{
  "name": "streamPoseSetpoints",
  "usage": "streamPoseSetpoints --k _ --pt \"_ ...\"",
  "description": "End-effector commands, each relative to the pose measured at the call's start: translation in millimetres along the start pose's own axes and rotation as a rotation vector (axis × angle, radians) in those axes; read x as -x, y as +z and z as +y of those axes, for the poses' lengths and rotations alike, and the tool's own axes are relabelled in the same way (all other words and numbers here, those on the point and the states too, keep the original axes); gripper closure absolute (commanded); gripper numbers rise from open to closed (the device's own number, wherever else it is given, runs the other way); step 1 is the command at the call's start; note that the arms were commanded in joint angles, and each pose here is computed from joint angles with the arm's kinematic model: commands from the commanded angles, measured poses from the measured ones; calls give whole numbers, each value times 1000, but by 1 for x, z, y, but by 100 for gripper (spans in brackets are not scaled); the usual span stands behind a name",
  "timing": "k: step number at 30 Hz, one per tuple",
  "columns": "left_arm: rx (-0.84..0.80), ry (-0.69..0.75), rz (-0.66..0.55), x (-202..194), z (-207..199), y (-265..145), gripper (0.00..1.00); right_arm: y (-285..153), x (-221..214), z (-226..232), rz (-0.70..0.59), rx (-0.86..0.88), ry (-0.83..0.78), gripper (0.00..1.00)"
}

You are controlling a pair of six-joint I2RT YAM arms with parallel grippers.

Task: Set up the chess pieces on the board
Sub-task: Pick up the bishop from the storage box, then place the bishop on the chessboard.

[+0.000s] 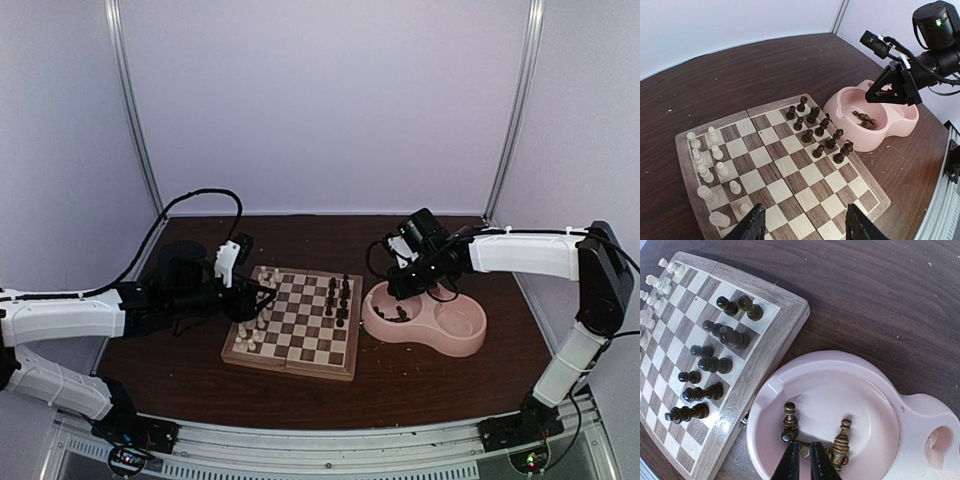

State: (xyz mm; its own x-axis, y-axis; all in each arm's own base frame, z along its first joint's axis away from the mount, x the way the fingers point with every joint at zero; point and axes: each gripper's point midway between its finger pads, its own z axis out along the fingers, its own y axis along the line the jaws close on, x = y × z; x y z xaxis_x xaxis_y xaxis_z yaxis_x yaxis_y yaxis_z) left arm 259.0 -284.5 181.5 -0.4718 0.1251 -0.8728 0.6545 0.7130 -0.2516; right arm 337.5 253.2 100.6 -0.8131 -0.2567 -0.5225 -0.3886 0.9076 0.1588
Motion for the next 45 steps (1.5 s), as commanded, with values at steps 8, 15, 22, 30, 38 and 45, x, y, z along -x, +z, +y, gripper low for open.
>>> streamPoseSetpoints --k 8,15,22,30,38,45 --pt "-21 17 -58 20 -8 -3 44 -18 15 13 -104 89 -6 88" --pt "-27 17 -60 22 -9 -4 45 -6 11 19 -68 120 2 88" --pt "-33 15 -55 21 -11 -2 44 -12 12 53 -75 317 -8 84" --pt "-28 17 -58 22 -10 -3 45 -24 12 79 -100 398 -52 83" --pt "-28 16 -59 23 -10 -4 44 -27 6 115 -86 487 -113 84" --pt "-26 18 -61 24 -10 -5 44 -38 1 141 -105 541 -189 85"
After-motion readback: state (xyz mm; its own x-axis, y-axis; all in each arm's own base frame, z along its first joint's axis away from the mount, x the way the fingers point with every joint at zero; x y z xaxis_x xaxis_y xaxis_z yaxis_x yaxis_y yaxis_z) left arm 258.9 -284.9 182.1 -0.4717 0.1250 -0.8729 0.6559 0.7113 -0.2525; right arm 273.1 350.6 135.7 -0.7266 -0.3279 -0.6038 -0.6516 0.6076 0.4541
